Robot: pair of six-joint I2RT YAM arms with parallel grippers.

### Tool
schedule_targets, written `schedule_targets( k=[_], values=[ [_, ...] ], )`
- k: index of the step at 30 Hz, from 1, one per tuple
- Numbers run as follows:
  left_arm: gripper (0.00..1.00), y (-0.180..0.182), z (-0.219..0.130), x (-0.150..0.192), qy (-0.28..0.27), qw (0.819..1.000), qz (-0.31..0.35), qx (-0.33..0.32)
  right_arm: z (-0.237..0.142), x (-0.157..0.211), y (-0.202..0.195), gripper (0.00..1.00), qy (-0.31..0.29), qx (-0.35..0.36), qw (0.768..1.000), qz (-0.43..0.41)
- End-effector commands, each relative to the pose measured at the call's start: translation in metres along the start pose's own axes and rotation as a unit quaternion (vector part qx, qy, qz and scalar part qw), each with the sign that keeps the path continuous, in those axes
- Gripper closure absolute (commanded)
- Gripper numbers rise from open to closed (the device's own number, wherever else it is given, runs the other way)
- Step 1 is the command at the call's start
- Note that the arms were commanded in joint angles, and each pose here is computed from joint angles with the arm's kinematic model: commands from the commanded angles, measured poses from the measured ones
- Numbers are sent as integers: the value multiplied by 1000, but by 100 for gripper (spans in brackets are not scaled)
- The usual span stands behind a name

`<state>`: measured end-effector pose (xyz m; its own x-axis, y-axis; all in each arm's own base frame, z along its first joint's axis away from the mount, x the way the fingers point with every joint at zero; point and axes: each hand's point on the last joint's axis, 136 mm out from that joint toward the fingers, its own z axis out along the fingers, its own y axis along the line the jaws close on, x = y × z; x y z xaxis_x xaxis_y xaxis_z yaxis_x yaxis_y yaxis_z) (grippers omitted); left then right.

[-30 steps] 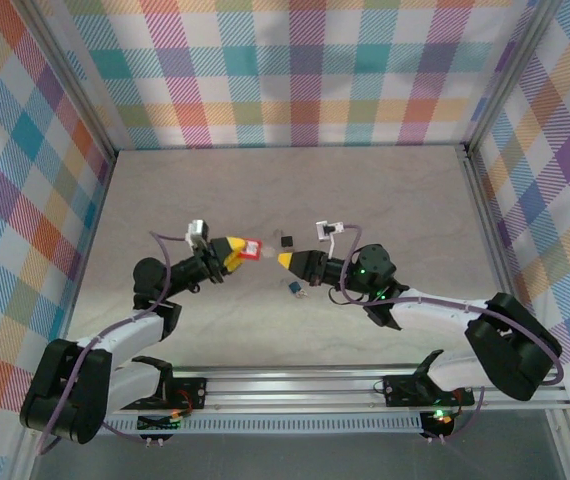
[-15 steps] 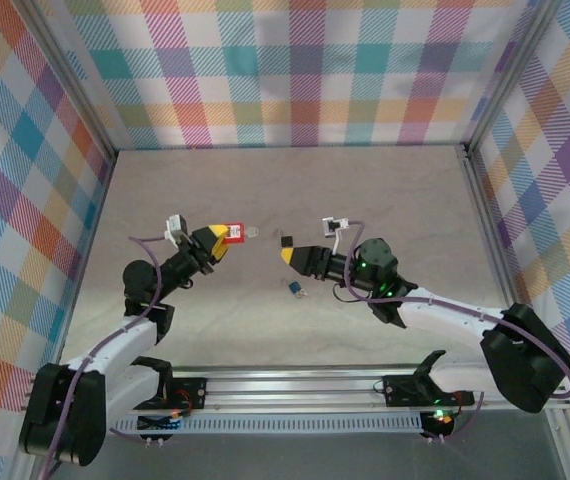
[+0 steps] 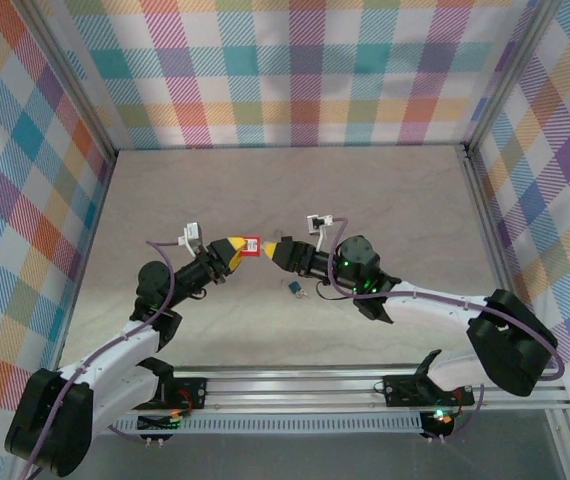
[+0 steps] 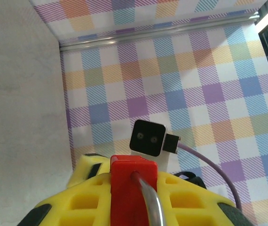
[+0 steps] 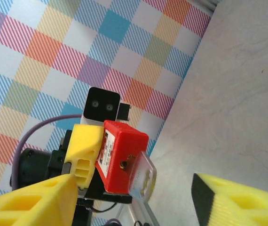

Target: Lock with the key

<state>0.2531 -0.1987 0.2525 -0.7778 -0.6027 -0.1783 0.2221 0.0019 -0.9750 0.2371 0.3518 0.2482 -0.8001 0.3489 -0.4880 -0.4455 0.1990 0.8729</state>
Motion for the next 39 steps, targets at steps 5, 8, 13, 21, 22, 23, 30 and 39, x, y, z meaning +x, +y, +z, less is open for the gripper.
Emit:
schedule_targets(
  k=[5, 8, 13, 21, 22, 23, 30, 39],
  values=[
    [100, -11, 5, -1, -60, 997, 47, 35, 7, -14, 9, 47, -88, -54, 994, 39],
    [100, -10, 0, -4, -87, 994, 40, 51, 5, -17, 11, 51, -107, -70, 991, 43],
    [100, -4, -8, -3, -120, 990, 49, 51, -3, -22, 10, 55, -147, -75, 985, 42],
    [100, -12, -19, -4, -156, 983, 73, 57, 4, -16, 11, 59, -155, -84, 983, 51],
    [100, -11, -19, -4, -157, 983, 75, 55, 5, -16, 12, 59, -155, -85, 983, 50],
    [100, -12, -20, -3, -161, 982, 77, 55, 5, -16, 13, 59, -156, -86, 983, 50],
    [100, -11, -17, 5, -160, 982, 81, 62, 9, -18, 26, 60, -152, -102, 982, 41],
    [100, -10, -17, 7, -169, 980, 85, 64, 13, -12, 34, 67, -138, -115, 983, 32]
  ],
)
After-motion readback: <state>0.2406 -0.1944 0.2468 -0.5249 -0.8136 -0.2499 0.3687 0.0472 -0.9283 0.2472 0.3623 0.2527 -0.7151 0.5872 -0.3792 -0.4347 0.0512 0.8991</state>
